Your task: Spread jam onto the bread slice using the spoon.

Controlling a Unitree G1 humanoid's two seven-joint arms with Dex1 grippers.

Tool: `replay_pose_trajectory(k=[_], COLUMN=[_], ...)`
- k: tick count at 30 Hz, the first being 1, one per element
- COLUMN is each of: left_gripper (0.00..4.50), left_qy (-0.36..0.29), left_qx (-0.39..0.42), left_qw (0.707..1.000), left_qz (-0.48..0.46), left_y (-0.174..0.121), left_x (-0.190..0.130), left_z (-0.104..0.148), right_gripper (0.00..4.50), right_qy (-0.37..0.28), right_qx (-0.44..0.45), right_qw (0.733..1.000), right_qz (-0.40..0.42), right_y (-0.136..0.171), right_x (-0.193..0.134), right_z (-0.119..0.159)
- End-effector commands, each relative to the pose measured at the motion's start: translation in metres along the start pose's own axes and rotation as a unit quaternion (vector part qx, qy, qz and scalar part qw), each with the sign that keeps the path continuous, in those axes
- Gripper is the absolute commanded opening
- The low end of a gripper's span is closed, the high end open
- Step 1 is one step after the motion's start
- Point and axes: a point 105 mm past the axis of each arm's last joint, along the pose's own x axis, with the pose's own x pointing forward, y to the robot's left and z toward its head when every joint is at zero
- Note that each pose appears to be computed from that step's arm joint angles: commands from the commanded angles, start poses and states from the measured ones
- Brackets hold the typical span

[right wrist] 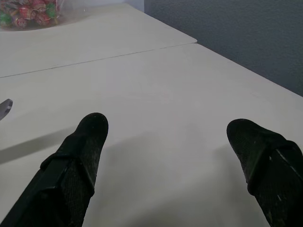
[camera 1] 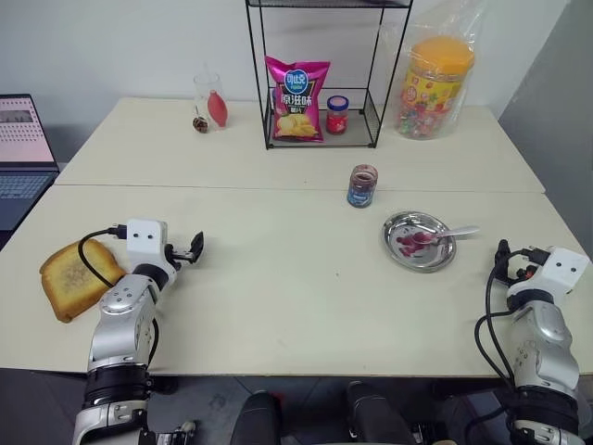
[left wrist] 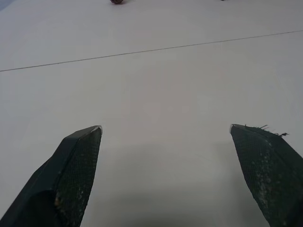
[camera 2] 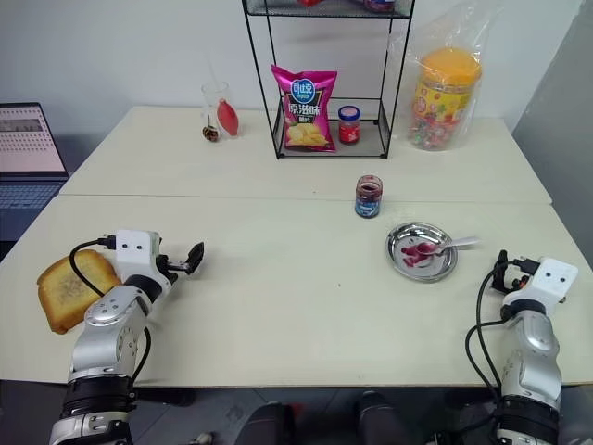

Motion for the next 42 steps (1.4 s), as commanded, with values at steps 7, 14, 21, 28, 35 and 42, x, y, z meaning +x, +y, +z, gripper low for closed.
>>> replay_pose_trajectory(k=[7, 14, 21, 28, 35, 42], left_gripper=[4.50, 4.50, 4.50, 4.50, 4.50, 4.50], left_qy=[-0.031, -0.060, -0.081, -0.014, 0.004, 0.042], left_qx=[0.003, -0.021, -0.111, -0.173, -0.220, -0.279], left_qw=[0.999, 0.990, 0.988, 0.973, 0.944, 0.923], left_qz=[-0.038, -0.124, 0.070, 0.150, 0.245, 0.264], left_y=[-0.013, 0.000, 0.097, 0.140, 0.171, 0.169], left_x=[-0.001, -0.028, -0.044, -0.065, -0.081, -0.088], left_z=[0.017, 0.077, 0.102, 0.064, 0.037, 0.005], right_gripper=[4.46, 4.46, 4.46, 4.46, 4.46, 4.46], right_qy=[-0.052, -0.111, -0.077, 0.017, 0.039, 0.047], right_qx=[-0.018, -0.078, -0.014, -0.004, -0.012, -0.013], right_qw=[0.998, 0.972, 0.824, 0.595, 0.545, 0.543], right_qz=[-0.006, 0.191, 0.562, 0.804, 0.837, 0.839], right_y=[-0.009, 0.044, 0.165, 0.240, 0.261, 0.258], right_x=[0.002, 0.010, -0.049, -0.141, -0.152, -0.151], right_z=[0.031, 0.104, 0.145, 0.135, 0.115, 0.107])
